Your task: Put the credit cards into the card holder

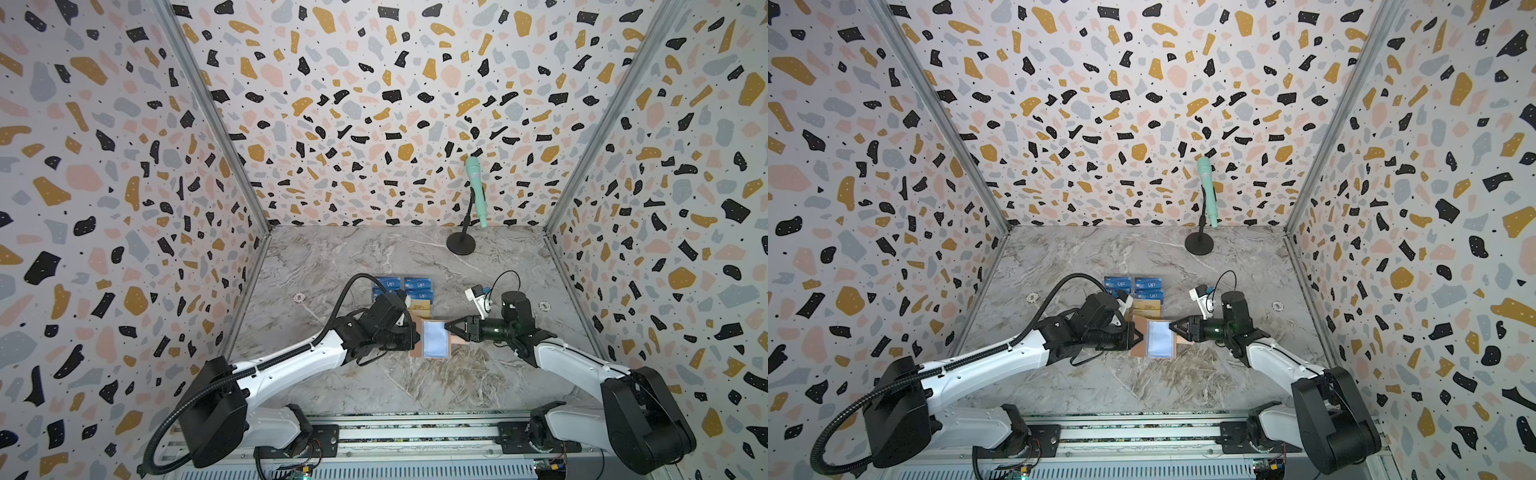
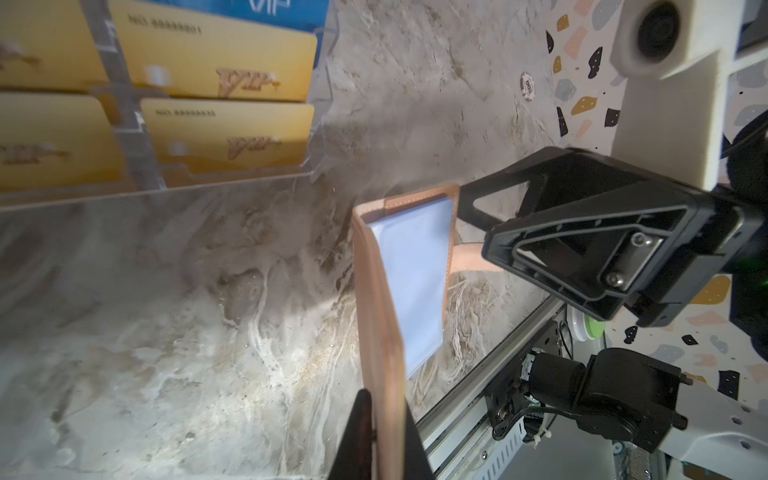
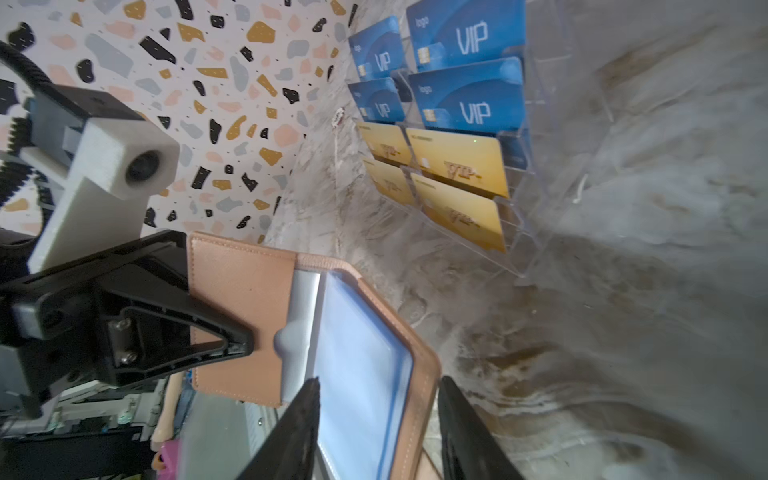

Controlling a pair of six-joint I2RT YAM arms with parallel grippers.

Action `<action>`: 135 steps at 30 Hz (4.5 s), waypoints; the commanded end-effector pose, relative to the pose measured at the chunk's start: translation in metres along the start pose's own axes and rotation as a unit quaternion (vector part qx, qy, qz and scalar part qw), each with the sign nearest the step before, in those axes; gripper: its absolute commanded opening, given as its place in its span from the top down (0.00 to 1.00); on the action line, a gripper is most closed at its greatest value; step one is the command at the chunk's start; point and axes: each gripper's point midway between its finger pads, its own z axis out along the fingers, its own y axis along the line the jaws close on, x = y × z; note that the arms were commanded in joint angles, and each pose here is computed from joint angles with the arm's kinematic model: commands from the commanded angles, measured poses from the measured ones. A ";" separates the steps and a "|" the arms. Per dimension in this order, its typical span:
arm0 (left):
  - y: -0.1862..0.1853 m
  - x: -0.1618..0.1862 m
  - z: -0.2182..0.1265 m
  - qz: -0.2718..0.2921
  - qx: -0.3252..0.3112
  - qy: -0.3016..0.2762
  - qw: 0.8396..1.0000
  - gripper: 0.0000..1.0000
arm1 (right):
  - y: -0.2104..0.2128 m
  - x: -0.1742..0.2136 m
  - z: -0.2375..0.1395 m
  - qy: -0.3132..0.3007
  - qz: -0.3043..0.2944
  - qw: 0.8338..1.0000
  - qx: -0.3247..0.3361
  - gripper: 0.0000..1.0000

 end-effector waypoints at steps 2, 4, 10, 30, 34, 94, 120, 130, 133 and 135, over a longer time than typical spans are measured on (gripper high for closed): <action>-0.008 0.000 0.011 -0.017 0.055 -0.004 0.998 1.00 | -0.014 0.005 -0.003 0.006 0.002 0.999 0.045 0.49; -0.003 0.007 0.016 -0.018 0.057 0.004 0.998 1.00 | -0.014 0.002 -0.003 0.002 0.001 0.999 0.048 0.47; 0.020 0.021 0.023 -0.028 0.049 0.020 0.998 1.00 | 0.002 0.001 0.004 0.012 -0.025 0.999 0.038 0.52; 0.082 0.046 0.034 -0.014 0.002 0.078 0.997 0.97 | 0.015 0.066 0.073 0.113 -0.029 0.993 0.011 0.77; 0.097 0.051 0.033 -0.020 -0.010 0.087 0.996 0.85 | 0.006 0.074 0.076 0.125 -0.025 0.992 0.024 0.78; 0.099 0.058 0.035 -0.013 -0.096 0.056 0.994 0.75 | -0.009 0.095 0.075 0.161 -0.027 0.983 0.089 0.87; 0.054 0.000 0.028 0.021 -0.066 -0.017 0.997 0.64 | 0.025 0.039 0.080 0.117 -0.053 0.988 0.084 0.83; 0.070 0.012 0.014 0.004 -0.075 -0.036 0.997 0.64 | 0.024 0.047 0.077 0.127 -0.055 0.986 0.093 0.81; 0.070 0.014 0.013 -0.011 -0.064 -0.044 0.997 0.63 | 0.024 0.051 0.072 0.127 -0.054 0.986 0.094 0.80; 0.070 0.020 0.017 -0.020 -0.050 -0.039 0.998 0.63 | 0.023 0.054 0.070 0.128 -0.055 0.986 0.095 0.80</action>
